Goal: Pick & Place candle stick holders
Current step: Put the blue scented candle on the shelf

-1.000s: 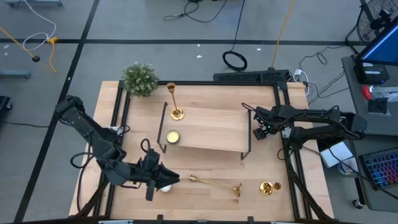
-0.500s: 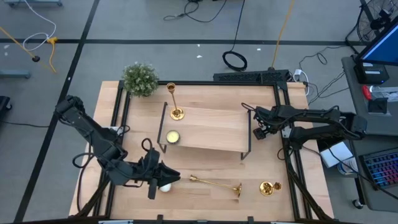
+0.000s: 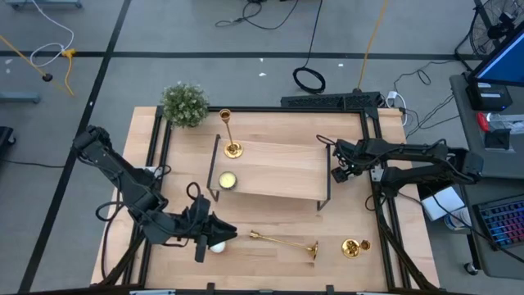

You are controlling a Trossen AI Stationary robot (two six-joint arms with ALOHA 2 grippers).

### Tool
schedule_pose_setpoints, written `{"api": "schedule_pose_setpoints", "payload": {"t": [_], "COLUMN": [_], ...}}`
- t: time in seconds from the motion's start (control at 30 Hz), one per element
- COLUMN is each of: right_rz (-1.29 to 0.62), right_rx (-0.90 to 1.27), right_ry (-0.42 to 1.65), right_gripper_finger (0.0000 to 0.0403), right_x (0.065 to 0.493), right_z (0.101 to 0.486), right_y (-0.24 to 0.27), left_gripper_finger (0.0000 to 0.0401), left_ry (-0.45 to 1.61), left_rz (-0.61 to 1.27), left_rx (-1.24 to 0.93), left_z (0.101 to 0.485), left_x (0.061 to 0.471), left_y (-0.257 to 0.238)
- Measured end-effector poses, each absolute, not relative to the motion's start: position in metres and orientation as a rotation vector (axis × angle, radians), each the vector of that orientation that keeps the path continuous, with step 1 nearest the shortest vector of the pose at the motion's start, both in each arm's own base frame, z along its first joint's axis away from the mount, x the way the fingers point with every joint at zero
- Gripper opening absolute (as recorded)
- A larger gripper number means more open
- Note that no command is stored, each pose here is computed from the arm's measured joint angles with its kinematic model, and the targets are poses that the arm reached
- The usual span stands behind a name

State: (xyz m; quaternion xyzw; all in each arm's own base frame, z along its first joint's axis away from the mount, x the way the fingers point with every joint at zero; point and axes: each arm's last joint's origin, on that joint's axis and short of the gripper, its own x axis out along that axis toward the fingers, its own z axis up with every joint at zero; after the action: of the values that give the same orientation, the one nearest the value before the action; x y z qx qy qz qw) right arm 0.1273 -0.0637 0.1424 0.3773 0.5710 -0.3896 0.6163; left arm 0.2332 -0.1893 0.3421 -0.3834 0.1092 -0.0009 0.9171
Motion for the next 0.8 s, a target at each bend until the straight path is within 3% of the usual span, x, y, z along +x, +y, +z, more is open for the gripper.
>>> {"api": "schedule_pose_setpoints", "payload": {"t": [0.23,0.8], "right_rz": [-0.902,-0.828], "right_rx": [0.875,0.963], "right_ry": [1.313,1.417], "right_gripper_finger": [0.0297,0.0300], "right_x": [0.1273,0.1238], "right_z": [0.1424,0.1509], "right_y": [-0.0637,-0.0585], "left_gripper_finger": [0.0093,0.0093], "left_ry": [0.226,0.229], "left_rz": [-0.001,0.001], "left_rx": [-0.787,-0.786], "left_z": [0.3419,0.3415], "left_x": [0.2332,0.2331], "left_y": [-0.1892,-0.1892]}}
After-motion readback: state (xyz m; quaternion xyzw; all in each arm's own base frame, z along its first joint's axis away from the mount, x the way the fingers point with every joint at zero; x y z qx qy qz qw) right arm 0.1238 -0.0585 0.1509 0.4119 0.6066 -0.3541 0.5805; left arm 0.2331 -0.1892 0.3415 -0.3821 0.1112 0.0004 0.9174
